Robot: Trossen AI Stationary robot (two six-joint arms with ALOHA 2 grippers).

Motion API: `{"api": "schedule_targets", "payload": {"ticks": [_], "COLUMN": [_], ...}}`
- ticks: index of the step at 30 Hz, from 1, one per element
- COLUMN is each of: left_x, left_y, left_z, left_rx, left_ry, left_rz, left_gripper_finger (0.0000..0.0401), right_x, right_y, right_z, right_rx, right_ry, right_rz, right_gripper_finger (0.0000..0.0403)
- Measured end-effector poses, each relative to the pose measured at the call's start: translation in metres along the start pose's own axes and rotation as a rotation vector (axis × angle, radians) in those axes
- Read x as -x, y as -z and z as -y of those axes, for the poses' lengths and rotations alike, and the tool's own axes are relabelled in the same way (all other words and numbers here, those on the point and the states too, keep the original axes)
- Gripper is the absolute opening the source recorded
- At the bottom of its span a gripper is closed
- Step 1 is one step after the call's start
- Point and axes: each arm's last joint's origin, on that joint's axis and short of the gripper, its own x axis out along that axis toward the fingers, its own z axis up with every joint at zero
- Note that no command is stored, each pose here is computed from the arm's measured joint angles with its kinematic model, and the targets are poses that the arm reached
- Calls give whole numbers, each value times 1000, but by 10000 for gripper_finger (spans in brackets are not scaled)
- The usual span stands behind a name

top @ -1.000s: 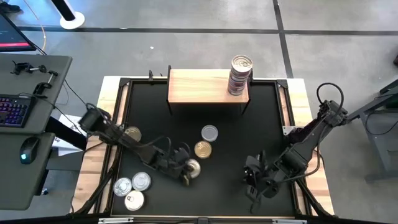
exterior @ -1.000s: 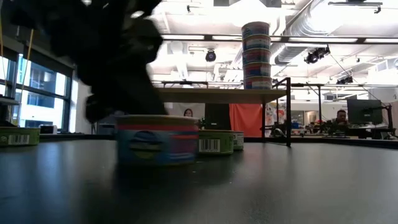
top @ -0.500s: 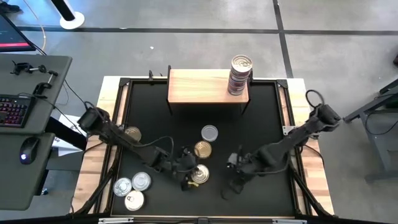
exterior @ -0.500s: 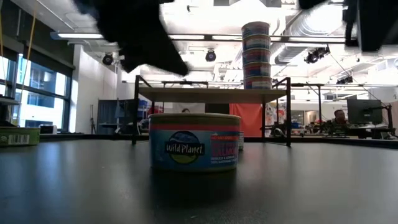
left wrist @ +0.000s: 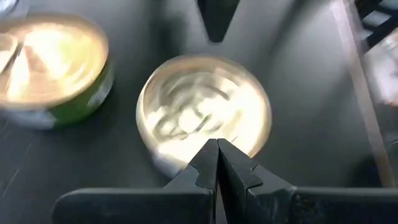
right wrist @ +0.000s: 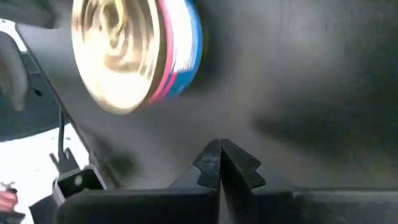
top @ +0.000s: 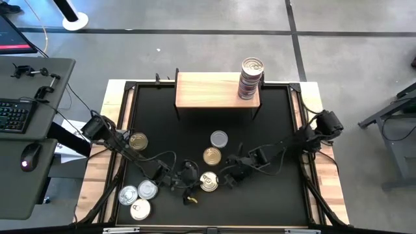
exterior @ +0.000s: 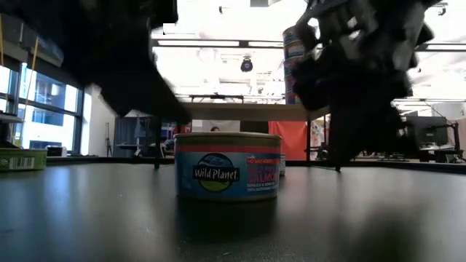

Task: Stack canned seafood by type on shelf
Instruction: Stack the blue tuna can on top of the blue tuna can

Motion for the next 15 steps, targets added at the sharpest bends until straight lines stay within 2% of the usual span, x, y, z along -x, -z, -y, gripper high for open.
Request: {"api": "schedule_targets", "payload": {"ticks": [7,12,15], "left_x": [-6,-12,-15], "left_y": [5,8,11], "left_z": [0,-1,-1], "left_rx": [-15,-14,-8], "left_ry": [-12,-27,-25], "left_rz": [-14,-13,-16], "left_gripper_finger": [0,0,0], "right_x": [-21,-24,-23], "right_y": [-10,-11,-12], "right_z": [4,5,2], "right_rx": [-37,-58,-66], "right_ry": [-62,-53,-85], "right_rz": [19,37,50], "right_gripper_finger": [0,0,0]}}
